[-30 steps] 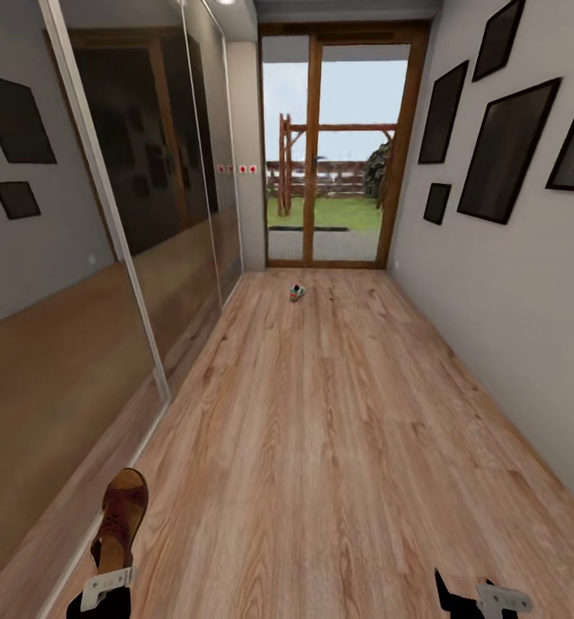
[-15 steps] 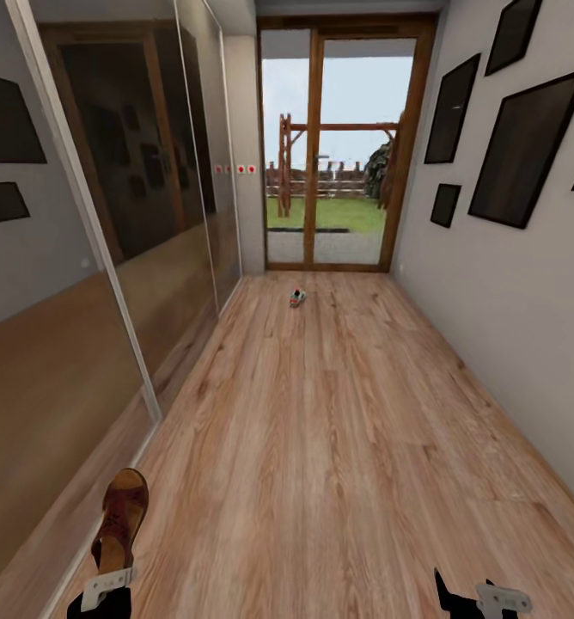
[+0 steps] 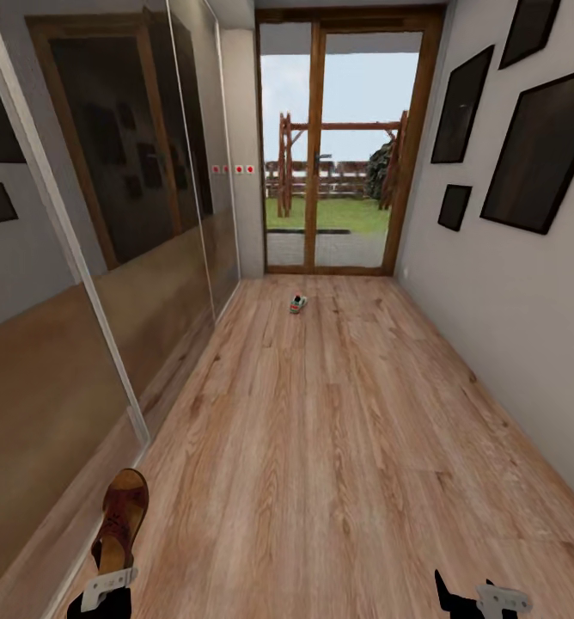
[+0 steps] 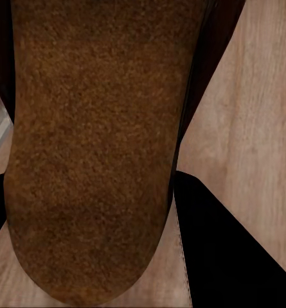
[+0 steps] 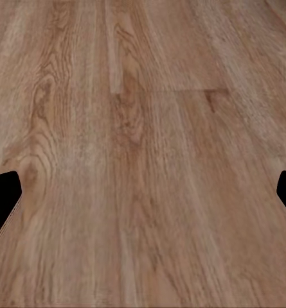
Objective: Pick up the two gym shoes and the two sandals from the corridor floor and place them onto the hallstand (shoe rack) in the corridor, making sure they are on the rack and not on the floor. Arrange them so the two gym shoes are next to each other and the two sandals are next to each other.
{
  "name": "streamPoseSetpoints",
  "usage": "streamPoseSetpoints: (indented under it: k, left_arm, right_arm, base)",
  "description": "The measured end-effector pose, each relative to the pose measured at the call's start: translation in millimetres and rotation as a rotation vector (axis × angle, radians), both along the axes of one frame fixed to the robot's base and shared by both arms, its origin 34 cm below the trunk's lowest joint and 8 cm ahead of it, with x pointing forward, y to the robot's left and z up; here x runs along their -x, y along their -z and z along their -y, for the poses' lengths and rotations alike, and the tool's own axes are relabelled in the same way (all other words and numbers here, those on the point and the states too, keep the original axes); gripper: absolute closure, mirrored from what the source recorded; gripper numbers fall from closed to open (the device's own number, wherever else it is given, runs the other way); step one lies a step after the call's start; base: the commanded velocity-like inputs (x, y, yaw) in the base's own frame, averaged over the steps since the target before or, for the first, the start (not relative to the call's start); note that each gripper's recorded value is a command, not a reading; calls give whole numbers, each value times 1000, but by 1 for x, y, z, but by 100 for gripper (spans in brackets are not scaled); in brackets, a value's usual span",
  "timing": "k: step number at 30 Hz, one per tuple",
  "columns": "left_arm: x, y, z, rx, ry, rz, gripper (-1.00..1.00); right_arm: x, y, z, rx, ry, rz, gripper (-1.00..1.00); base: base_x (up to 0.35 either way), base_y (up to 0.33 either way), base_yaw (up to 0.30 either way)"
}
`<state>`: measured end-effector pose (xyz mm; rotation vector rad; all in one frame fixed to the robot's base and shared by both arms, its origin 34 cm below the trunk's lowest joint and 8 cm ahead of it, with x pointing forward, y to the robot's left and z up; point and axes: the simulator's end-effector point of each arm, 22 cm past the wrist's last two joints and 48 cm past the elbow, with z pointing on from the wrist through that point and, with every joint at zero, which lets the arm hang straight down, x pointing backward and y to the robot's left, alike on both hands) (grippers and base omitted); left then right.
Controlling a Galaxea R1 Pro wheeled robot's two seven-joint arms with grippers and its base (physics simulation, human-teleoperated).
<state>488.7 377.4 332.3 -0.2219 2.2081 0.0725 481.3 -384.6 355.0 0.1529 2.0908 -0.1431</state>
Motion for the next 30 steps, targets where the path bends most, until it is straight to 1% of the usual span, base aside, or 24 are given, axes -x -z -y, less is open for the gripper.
streamPoseSetpoints:
  k: [25,30]
  left_arm:
    - [0,0,0,0,1,0,100]
    - [3,3,2,4,2,-10,100]
  right_arm:
    - [0,0,0,0,0,0,-100]
    - [0,0,0,0,0,0,-100]
  base:
    - [339,0,0]
    - [340,0,0]
